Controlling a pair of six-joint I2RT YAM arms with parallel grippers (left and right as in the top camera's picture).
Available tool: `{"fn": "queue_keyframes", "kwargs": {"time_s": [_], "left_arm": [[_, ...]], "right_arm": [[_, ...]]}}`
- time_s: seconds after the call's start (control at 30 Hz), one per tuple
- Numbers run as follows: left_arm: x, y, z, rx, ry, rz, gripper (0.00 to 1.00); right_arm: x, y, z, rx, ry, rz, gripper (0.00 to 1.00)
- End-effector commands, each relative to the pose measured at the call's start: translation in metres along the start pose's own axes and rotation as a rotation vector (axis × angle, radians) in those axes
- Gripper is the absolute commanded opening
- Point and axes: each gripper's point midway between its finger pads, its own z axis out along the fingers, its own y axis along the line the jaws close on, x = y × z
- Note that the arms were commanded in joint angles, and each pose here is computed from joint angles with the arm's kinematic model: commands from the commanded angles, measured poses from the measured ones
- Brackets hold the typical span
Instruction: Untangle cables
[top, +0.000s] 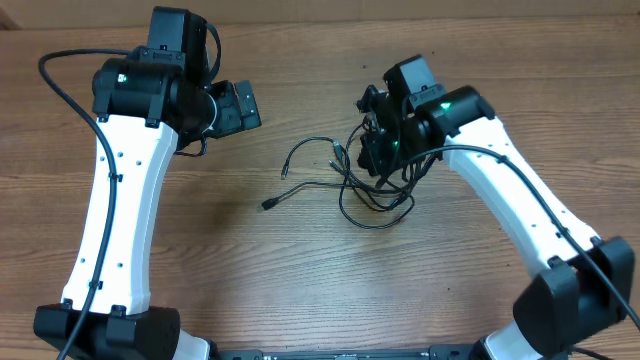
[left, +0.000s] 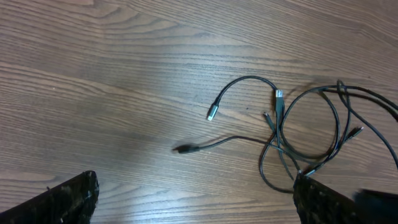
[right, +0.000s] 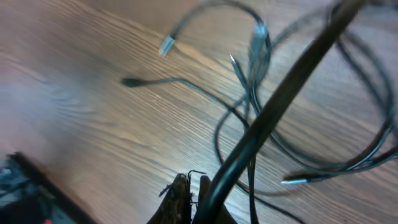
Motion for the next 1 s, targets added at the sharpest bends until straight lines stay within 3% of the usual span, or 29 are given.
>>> {"fn": "queue_keyframes", "kwargs": {"time_s": [0.0,0.47,0.73,0.97], "left_arm": [[-0.001,0.001,0.002,-0.008,0.001,0.007,1.00],[-0.001,0.001,0.002,-0.008,0.000,0.007,1.00],[-0.001,0.002,0.002,-0.008,0.000,0.007,0.99],[-0.001,0.001,0.002,-0.008,0.000,0.007,0.99]], "right_arm": [[-0.029,0.048,-0.077,-0.097,-0.208,-0.088,0.04],[-0.065,0.139,-0.291,-0.176,-0.821,-0.361,0.04],[-0.065,0.162,-0.380,-0.139,-1.148,-0.458,0.04],[-0.075,0.157,-0.420,-0.050,-1.324,-0.432,0.04]]}}
